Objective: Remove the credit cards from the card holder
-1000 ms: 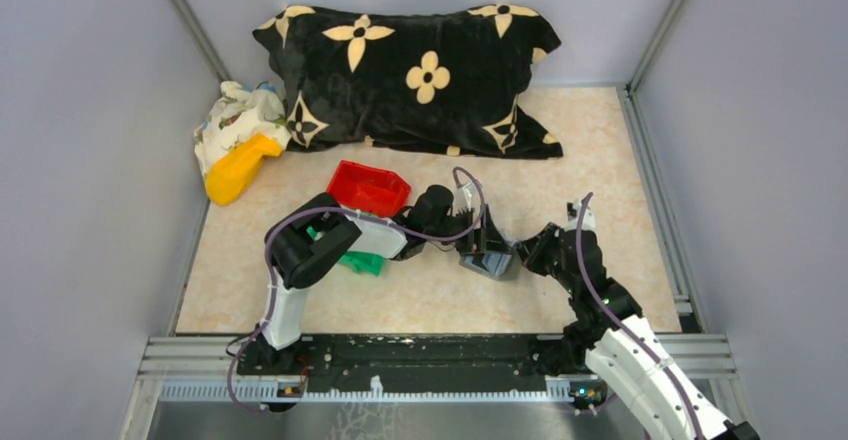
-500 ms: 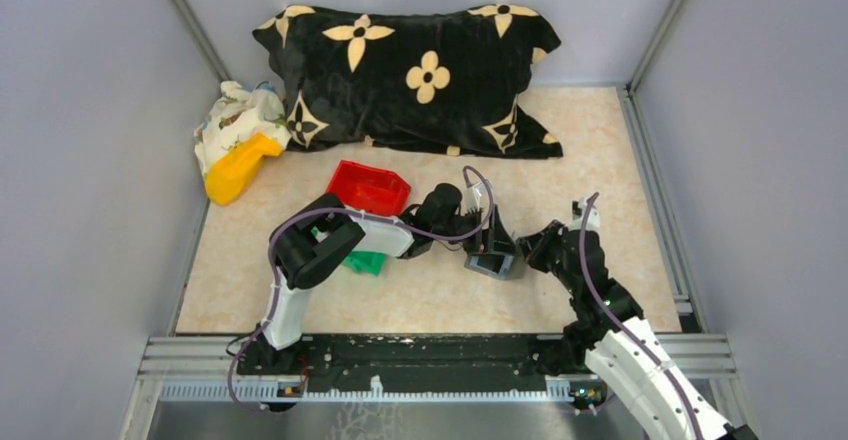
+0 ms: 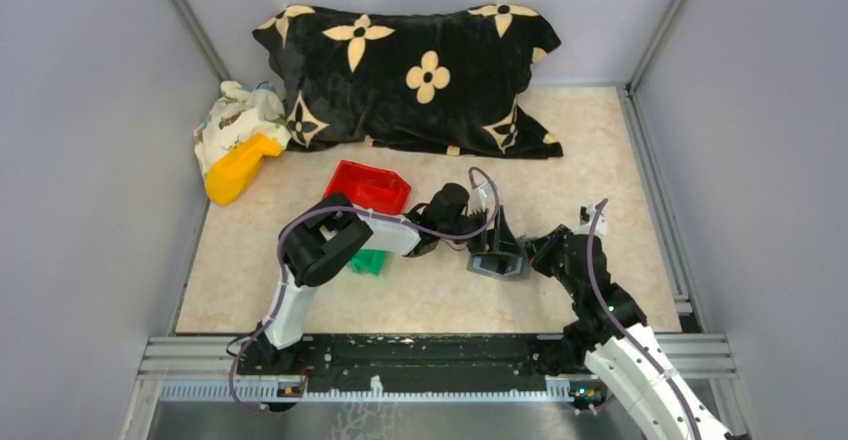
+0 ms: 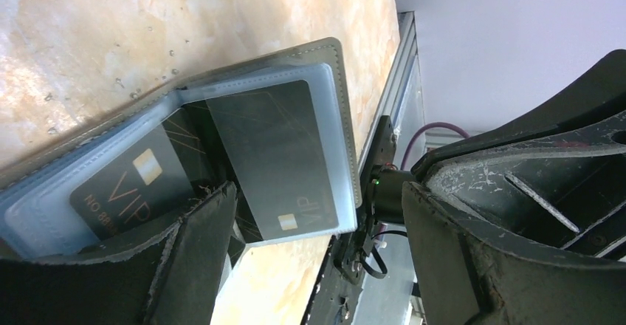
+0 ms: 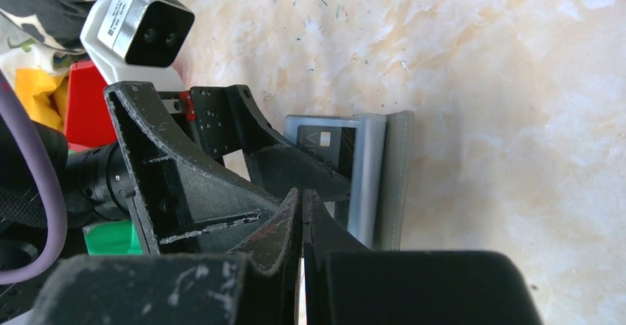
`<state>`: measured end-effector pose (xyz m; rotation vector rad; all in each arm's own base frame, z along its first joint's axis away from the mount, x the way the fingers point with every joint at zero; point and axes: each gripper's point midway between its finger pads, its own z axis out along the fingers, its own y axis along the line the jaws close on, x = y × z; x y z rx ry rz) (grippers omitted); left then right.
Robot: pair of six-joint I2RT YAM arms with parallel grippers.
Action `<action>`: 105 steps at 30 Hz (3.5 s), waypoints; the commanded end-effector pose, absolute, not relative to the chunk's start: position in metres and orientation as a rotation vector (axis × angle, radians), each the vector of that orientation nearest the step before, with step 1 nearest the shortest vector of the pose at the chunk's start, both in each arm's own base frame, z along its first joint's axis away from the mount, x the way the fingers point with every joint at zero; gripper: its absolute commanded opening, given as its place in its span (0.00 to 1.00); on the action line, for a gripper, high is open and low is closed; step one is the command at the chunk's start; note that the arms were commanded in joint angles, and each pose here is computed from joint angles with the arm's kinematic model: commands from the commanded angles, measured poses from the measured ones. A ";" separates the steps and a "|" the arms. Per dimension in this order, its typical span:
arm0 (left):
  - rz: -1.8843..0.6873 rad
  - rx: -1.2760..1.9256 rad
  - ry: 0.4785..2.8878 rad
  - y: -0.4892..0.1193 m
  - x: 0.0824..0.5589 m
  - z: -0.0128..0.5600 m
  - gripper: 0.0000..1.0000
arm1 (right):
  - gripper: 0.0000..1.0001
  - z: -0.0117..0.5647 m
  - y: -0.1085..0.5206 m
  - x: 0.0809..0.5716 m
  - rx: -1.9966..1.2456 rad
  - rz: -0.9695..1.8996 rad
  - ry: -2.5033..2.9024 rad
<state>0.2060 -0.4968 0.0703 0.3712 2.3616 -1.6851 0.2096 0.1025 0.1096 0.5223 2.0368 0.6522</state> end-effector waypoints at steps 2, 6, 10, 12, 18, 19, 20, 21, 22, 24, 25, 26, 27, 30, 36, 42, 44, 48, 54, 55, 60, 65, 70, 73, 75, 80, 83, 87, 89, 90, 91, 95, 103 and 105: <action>-1.669 0.351 2.294 -0.509 0.221 0.076 0.88 | 0.00 0.094 0.108 0.204 0.582 0.674 2.122; -1.655 0.351 2.322 -0.507 0.220 0.063 0.88 | 0.00 0.106 0.100 0.205 0.609 0.655 2.075; -1.658 0.361 2.325 -0.506 0.218 0.061 0.88 | 0.08 0.117 0.084 0.203 0.648 0.578 2.041; -1.669 0.363 2.322 -0.505 0.215 0.062 0.88 | 0.23 0.117 0.078 0.201 0.653 0.539 2.055; -1.689 0.376 2.325 -0.501 0.210 0.063 0.88 | 0.40 0.109 0.071 0.197 0.693 0.479 2.089; -1.690 0.376 2.324 -0.501 0.210 0.063 0.88 | 0.40 0.107 0.070 0.197 0.700 0.474 2.090; -1.691 0.378 2.324 -0.501 0.210 0.064 0.88 | 0.39 0.105 0.070 0.197 0.697 0.472 2.091; -1.691 0.379 2.322 -0.501 0.210 0.064 0.88 | 0.39 0.101 0.071 0.197 0.697 0.469 2.103; -1.692 0.379 2.321 -0.501 0.210 0.064 0.88 | 0.39 0.097 0.072 0.197 0.694 0.465 2.117; -1.697 0.382 2.318 -0.502 0.210 0.066 0.88 | 0.36 0.089 0.075 0.198 0.680 0.461 2.148; -1.698 0.381 2.314 -0.503 0.211 0.067 0.88 | 0.34 0.085 0.077 0.198 0.672 0.463 2.161; -1.701 0.381 2.311 -0.503 0.211 0.069 0.88 | 0.33 0.081 0.079 0.199 0.665 0.467 2.171; -1.701 0.381 2.310 -0.503 0.211 0.069 0.88 | 0.33 0.078 0.082 0.200 0.656 0.478 2.178; -1.703 0.381 2.307 -0.503 0.211 0.071 0.88 | 0.28 0.068 0.087 0.201 0.651 0.494 2.198; -1.706 0.389 2.298 -0.502 0.210 0.076 0.88 | 0.06 0.055 0.089 0.201 0.660 0.499 2.216; -1.713 0.400 2.269 -0.499 0.208 0.090 0.88 | 0.00 0.047 0.092 0.203 0.649 0.520 2.214; -1.715 0.405 2.257 -0.499 0.209 0.096 0.88 | 0.00 0.045 0.095 0.205 0.637 0.531 2.209; -1.709 0.414 2.244 -0.498 0.209 0.105 0.88 | 0.00 0.038 0.105 0.211 0.594 0.579 2.217; -1.690 0.419 2.241 -0.496 0.210 0.108 0.88 | 0.00 0.036 0.122 0.221 0.514 0.640 2.232; -1.685 0.418 2.247 -0.495 0.210 0.106 0.88 | 0.00 0.038 0.123 0.224 0.503 0.646 2.228; -1.669 0.404 2.281 -0.494 0.211 0.092 0.88 | 0.00 0.044 0.129 0.230 0.466 0.665 2.215; -1.647 0.390 2.317 -0.493 0.212 0.075 0.88 | 0.00 0.049 0.133 0.230 0.447 0.701 2.204; -1.674 0.356 2.359 -0.492 0.212 0.060 0.88 | 0.20 0.053 0.134 0.226 0.434 0.724 2.184; -1.682 0.343 2.349 -0.491 0.213 0.062 0.88 | 0.30 0.060 0.132 0.224 0.419 0.711 2.184; -1.681 0.345 2.344 -0.492 0.215 0.064 0.88 | 0.36 0.066 0.129 0.223 0.406 0.696 2.185; -1.676 0.350 2.345 -0.496 0.218 0.063 0.88 | 0.41 0.076 0.122 0.218 0.408 0.661 2.182; -1.679 0.346 2.347 -0.495 0.218 0.061 0.88 | 0.42 0.083 0.119 0.212 0.416 0.655 2.180; -1.678 0.342 2.348 -0.494 0.218 0.061 0.88 | 0.42 0.099 0.113 0.209 0.424 0.659 2.129; -1.675 0.342 2.349 -0.494 0.219 0.060 0.88 | 0.42 0.105 0.110 0.209 0.430 0.651 2.109; -1.676 0.340 2.351 -0.494 0.219 0.059 0.88 | 0.41 0.109 0.110 0.209 0.429 0.650 2.101; -1.678 0.339 2.355 -0.494 0.218 0.058 0.88 | 0.41 0.112 0.109 0.210 0.430 0.648 2.096; -1.707 0.311 2.381 -0.493 0.216 0.047 0.88 | 0.38 0.120 0.110 0.212 0.429 0.656 2.082; -1.703 0.262 2.436 -0.484 0.213 0.026 0.88 | 0.35 0.117 0.113 0.213 0.424 0.672 2.082; -1.703 0.265 2.431 -0.484 0.213 0.027 0.88 | 0.34 0.116 0.114 0.213 0.426 0.676 2.082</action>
